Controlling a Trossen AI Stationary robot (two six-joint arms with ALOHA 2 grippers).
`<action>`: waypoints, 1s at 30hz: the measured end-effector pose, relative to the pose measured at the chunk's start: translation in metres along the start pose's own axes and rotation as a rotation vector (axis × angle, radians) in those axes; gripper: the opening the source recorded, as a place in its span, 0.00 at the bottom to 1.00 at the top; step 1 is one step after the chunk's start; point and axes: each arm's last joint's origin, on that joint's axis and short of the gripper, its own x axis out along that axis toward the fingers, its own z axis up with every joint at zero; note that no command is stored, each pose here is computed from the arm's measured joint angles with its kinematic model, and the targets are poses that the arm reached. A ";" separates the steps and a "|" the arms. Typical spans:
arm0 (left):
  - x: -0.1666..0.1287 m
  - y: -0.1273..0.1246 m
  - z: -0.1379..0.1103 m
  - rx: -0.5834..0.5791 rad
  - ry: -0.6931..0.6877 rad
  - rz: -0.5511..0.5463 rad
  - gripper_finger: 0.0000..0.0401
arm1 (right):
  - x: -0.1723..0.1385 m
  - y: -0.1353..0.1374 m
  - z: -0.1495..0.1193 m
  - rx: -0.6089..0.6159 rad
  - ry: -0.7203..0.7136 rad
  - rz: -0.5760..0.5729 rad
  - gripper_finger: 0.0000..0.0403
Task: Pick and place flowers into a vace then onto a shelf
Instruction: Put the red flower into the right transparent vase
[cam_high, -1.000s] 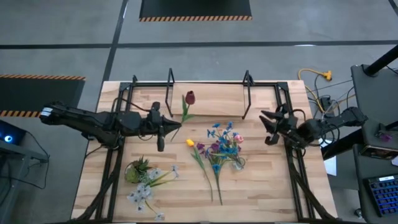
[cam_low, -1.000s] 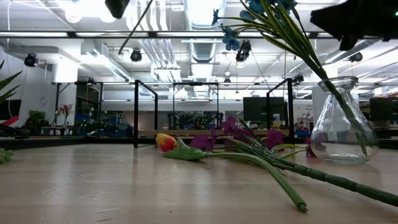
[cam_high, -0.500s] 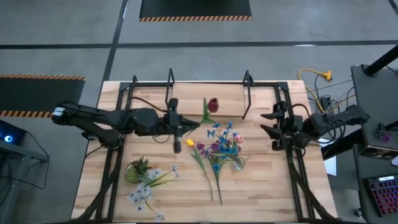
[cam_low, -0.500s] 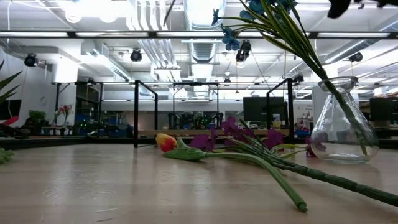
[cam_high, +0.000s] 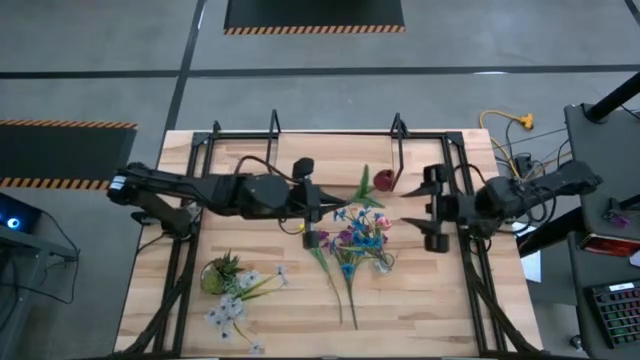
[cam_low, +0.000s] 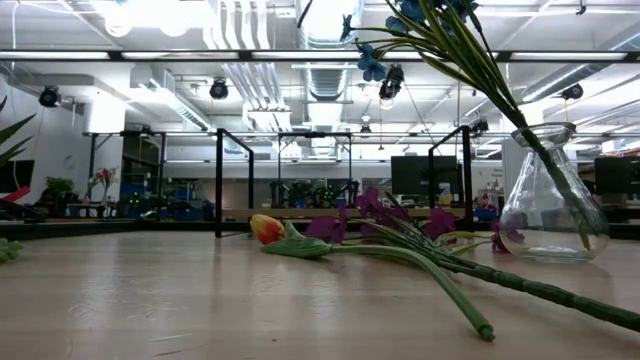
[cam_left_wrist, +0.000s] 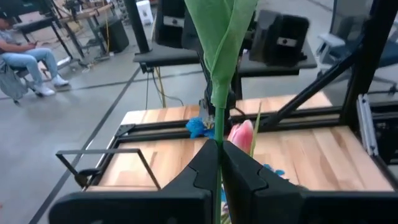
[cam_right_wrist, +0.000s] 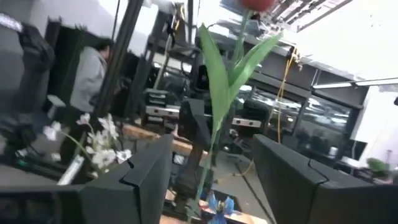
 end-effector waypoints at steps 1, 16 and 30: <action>0.002 0.000 0.000 0.006 0.017 0.000 0.00 | 0.006 0.001 0.000 -0.015 0.009 0.001 0.55; 0.007 -0.001 0.003 0.004 0.017 0.004 0.00 | 0.068 0.001 0.011 -0.053 0.099 -0.152 0.76; 0.014 -0.003 0.002 0.015 -0.006 0.004 0.00 | 0.094 -0.005 0.012 -0.054 0.129 -0.181 0.72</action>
